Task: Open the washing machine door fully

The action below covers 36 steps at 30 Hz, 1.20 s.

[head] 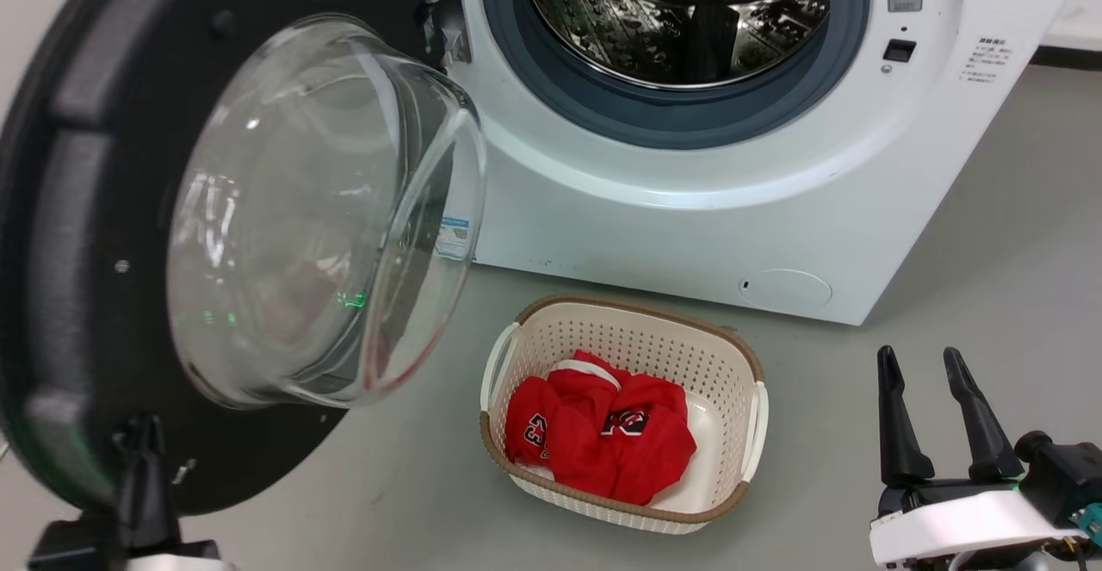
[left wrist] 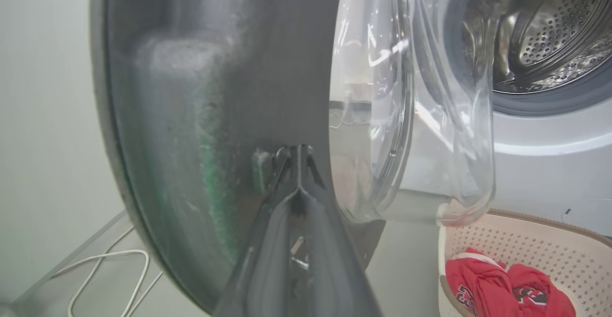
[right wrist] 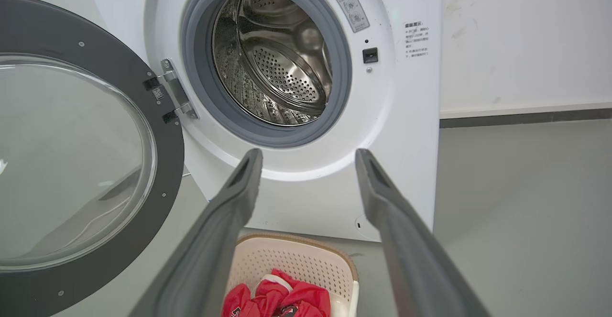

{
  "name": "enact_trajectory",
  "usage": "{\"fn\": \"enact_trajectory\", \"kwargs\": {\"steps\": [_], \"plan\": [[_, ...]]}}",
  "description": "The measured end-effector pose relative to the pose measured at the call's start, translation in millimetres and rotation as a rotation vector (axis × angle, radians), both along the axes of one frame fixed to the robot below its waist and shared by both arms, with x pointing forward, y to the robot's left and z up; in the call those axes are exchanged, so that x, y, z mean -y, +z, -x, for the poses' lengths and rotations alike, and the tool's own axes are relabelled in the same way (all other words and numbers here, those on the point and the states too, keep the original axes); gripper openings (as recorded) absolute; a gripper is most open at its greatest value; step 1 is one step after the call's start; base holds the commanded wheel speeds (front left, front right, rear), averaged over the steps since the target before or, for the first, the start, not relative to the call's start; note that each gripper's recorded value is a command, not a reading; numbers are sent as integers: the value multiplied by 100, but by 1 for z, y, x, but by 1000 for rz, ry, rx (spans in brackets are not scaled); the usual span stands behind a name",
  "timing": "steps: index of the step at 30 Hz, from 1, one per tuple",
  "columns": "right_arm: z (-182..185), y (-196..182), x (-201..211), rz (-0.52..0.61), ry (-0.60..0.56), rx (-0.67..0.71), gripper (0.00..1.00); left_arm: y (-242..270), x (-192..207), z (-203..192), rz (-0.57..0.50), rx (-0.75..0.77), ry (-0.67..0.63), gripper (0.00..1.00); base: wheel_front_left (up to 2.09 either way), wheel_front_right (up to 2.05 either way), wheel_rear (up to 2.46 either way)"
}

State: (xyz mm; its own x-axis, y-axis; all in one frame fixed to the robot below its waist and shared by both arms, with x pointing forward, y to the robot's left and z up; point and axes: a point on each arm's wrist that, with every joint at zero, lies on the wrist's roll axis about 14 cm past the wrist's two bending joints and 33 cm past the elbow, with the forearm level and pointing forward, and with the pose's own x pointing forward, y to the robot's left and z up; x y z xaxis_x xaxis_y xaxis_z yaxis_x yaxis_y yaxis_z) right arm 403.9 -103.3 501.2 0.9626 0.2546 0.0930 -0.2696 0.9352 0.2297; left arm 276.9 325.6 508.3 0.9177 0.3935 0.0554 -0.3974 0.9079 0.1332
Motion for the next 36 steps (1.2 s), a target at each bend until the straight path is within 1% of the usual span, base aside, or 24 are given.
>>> {"fn": "enact_trajectory", "kwargs": {"steps": [3,8,16,21,25,30,36], "plan": [[-3,-4,2,0,-8,-9,100,1,-18,-4,-19,-8,36,0,0,0,0],[-10,-8,6,0,-20,-16,100,0,-52,-13,-5,-12,115,0,0,0,0],[-18,-13,11,3,-36,-23,100,5,-99,-27,-48,-37,191,0,0,0,0],[-20,-15,14,13,-45,-26,100,10,-120,-34,-63,-42,224,0,0,0,0],[-20,-13,14,17,-46,-21,100,15,-128,-38,-64,-30,239,0,0,0,0],[-17,-8,16,18,-50,-10,100,17,-127,-36,-57,-17,240,0,0,0,0],[-6,3,20,15,-61,12,100,9,-106,-21,-24,-2,219,0,0,0,0]]}}
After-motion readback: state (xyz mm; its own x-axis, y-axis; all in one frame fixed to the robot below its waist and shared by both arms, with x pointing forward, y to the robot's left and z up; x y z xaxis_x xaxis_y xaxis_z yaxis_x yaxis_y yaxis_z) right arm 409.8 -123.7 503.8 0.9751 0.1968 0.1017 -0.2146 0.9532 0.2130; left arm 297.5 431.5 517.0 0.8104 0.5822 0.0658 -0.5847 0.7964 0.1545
